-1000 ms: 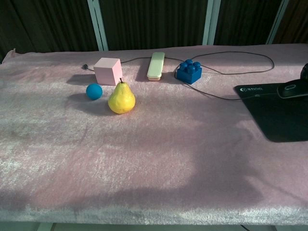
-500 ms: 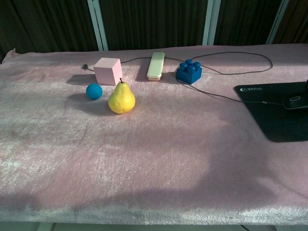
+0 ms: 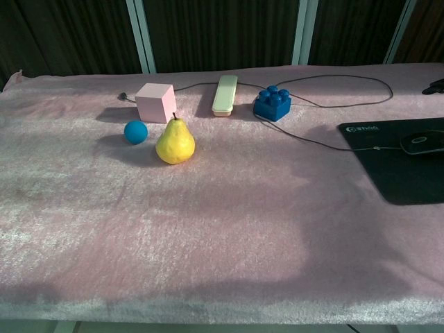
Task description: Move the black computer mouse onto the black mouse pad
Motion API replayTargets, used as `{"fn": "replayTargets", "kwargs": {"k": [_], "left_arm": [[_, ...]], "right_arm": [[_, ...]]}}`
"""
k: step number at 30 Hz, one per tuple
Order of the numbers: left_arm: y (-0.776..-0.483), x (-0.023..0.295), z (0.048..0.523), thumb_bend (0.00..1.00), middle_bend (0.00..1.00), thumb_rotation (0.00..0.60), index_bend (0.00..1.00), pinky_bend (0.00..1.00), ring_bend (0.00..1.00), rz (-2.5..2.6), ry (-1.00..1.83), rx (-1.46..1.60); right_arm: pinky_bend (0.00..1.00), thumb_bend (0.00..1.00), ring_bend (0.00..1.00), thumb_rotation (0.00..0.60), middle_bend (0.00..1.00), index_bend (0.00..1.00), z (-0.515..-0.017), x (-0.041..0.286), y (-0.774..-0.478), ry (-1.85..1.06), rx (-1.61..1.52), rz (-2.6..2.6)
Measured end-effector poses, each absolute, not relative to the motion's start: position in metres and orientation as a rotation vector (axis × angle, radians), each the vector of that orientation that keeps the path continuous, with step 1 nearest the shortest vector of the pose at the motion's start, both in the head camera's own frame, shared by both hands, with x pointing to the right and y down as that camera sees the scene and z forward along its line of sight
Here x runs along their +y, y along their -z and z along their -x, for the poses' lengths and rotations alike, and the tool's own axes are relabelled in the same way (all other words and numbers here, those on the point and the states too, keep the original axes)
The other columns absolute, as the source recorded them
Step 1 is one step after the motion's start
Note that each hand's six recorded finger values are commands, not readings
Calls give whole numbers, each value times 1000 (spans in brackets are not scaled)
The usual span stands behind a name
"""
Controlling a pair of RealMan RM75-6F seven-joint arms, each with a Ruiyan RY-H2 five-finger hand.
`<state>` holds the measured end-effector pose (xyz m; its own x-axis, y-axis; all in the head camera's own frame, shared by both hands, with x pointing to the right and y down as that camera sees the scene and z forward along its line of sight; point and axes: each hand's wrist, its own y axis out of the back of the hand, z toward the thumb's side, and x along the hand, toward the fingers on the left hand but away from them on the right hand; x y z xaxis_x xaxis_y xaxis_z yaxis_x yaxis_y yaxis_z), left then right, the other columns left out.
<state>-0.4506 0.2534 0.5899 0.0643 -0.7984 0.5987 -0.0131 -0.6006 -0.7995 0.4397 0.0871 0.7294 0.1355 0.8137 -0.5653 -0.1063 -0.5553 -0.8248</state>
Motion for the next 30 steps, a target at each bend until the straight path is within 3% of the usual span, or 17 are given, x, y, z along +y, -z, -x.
{"fn": "replayTargets", "kwargs": {"k": [6,11,17,22,30], "left_arm": [[-591,253,450,389,106,600,99,315,73,1703,1604,814],[-591,252,449,390,106,600,99,315,73,1698,1598,814],[-592,253,446,390,106,600,99,315,73,1693,1582,804],[-591,253,444,390,106,600,99,315,73,1684,1561,803],[-589,252,445,390,106,600,99,315,72,1670,1550,815]], "right_arm": [[222,284,59,600,34,0,-412,97,-694,-1272,-826,1725],[223,284,50,600,34,0,-387,126,-660,-1125,-927,1760],[222,272,39,600,31,0,-369,174,-624,-1203,-1010,1762],[224,267,38,600,27,0,-389,204,-595,-1387,-1035,1573],[225,266,38,600,27,0,-412,214,-580,-1485,-1104,1435]]}}
